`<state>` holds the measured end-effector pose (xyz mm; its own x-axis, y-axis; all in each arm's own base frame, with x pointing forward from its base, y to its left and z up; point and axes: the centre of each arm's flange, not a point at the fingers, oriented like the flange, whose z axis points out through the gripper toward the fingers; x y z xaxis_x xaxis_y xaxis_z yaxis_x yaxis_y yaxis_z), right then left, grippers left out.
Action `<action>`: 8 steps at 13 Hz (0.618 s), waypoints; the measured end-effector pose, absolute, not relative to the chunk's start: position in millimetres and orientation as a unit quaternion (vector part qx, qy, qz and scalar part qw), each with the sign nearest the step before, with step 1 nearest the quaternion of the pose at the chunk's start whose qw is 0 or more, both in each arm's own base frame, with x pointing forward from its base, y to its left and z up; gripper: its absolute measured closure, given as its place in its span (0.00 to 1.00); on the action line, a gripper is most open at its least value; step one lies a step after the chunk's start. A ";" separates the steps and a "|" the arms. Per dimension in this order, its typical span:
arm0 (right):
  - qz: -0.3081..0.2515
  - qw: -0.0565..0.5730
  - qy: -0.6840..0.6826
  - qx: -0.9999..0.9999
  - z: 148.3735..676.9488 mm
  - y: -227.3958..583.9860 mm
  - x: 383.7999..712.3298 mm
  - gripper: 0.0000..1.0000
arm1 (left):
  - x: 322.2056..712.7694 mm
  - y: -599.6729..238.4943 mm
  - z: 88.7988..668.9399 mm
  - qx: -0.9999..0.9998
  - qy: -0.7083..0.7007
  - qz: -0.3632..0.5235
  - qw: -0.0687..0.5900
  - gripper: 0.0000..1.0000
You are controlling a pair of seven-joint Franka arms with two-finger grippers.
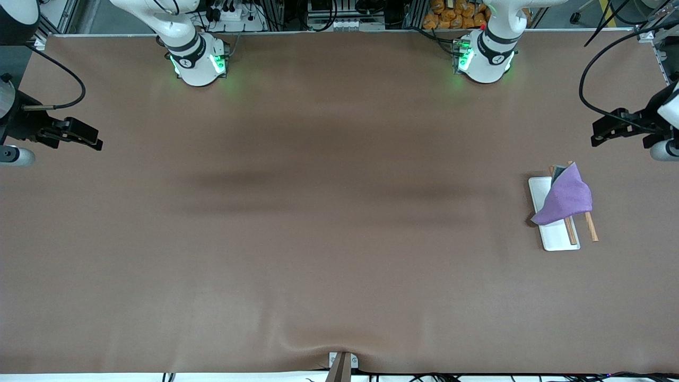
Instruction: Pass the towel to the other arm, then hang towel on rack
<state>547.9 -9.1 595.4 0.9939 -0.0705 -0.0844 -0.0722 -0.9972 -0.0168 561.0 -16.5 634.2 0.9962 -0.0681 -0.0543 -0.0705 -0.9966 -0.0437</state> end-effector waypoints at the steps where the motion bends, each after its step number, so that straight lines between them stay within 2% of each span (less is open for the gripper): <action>1: 0.042 0.010 0.036 -0.998 595.4 -9.2 548.0 0.00 | 555.8 -18.6 634.9 -0.999 0.026 0.028 0.022 0.00; 8: 0.042 0.010 0.036 -0.998 595.3 -9.2 548.0 0.00 | 509.2 -37.0 644.4 -0.999 0.011 0.030 0.025 0.00</action>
<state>548.0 -9.2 595.3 0.9939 -0.0706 -0.0846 -0.0723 -0.9972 -0.0168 509.2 -37.0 644.4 0.9979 -0.0197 -0.0611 -0.0227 -0.9985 -0.0494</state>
